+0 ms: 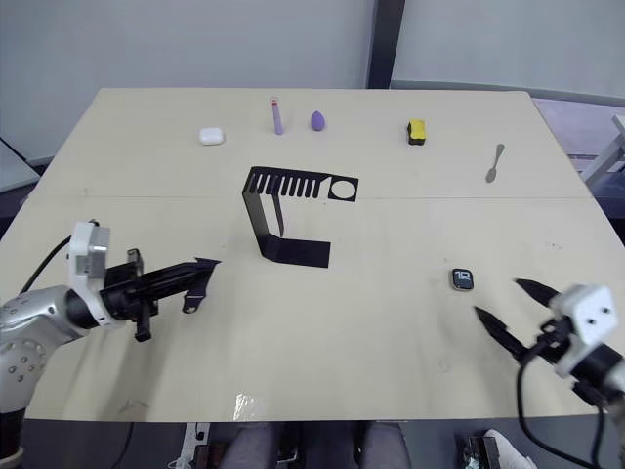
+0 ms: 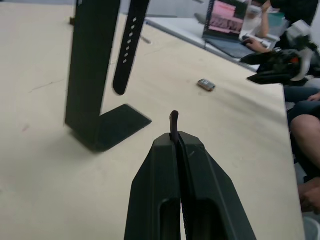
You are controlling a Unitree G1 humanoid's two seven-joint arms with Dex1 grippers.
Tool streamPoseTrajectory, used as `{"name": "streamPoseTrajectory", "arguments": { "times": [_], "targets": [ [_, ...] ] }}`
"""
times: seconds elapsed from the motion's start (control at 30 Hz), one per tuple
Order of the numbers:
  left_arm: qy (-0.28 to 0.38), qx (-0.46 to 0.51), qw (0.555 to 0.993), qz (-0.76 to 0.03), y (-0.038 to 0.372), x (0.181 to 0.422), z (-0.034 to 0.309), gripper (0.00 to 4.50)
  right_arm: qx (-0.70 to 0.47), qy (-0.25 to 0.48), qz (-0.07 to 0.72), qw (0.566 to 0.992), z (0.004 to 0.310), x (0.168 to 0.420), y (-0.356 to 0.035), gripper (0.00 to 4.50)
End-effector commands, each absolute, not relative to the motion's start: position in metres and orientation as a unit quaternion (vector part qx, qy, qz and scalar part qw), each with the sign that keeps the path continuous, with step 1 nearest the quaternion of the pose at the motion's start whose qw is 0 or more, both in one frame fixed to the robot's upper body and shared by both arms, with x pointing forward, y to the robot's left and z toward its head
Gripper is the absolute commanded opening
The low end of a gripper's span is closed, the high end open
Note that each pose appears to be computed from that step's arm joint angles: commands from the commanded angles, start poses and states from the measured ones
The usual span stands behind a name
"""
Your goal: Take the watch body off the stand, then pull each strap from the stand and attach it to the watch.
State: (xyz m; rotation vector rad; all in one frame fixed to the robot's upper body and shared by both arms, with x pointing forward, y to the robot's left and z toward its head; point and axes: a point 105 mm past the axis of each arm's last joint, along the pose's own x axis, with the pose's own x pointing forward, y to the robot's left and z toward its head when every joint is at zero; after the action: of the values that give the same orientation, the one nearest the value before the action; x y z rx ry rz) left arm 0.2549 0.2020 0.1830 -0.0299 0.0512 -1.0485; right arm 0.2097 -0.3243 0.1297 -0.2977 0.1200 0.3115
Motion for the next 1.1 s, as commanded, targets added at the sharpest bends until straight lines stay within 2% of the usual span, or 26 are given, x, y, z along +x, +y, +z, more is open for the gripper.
{"name": "streamPoseTrajectory", "arguments": {
  "times": [0.03,0.17,0.33,0.43,0.57,0.63,0.73,1.0,1.1],
  "targets": [
    [0.005,0.005,0.878,-0.479,0.216,0.255,0.191,0.00,-0.156,0.064,0.088,0.982,0.119,0.190,-0.353,4.40],
    [0.001,0.009,0.878,-0.478,0.217,0.254,0.192,0.00,-0.137,0.058,0.018,0.989,0.109,0.181,-0.369,4.40],
    [-0.019,0.006,0.840,-0.542,0.179,0.247,0.201,0.00,-0.094,-0.007,0.004,0.996,0.131,0.221,-0.329,4.40],
    [-0.031,0.008,0.826,-0.563,0.159,0.244,0.204,0.00,-0.074,0.014,0.001,0.997,0.133,0.237,-0.308,4.40],
    [-0.053,0.035,0.819,-0.570,0.144,0.250,0.214,0.00,-0.049,0.004,0.031,0.998,0.148,0.258,-0.277,4.40],
    [-0.064,0.031,0.815,-0.575,0.138,0.251,0.219,0.00,-0.032,0.052,0.024,0.998,0.138,0.267,-0.271,4.40],
    [-0.059,0.042,0.797,-0.600,0.125,0.248,0.218,0.00,-0.021,0.076,0.021,0.997,0.134,0.282,-0.262,4.40],
    [-0.041,0.056,0.785,-0.615,0.115,0.243,0.212,0.00,-0.024,0.142,0.017,0.989,0.110,0.294,-0.261,4.40],
    [-0.033,0.056,0.783,-0.618,0.112,0.239,0.209,0.00,-0.021,0.146,0.021,0.989,0.105,0.298,-0.259,4.40]
  ]
}}
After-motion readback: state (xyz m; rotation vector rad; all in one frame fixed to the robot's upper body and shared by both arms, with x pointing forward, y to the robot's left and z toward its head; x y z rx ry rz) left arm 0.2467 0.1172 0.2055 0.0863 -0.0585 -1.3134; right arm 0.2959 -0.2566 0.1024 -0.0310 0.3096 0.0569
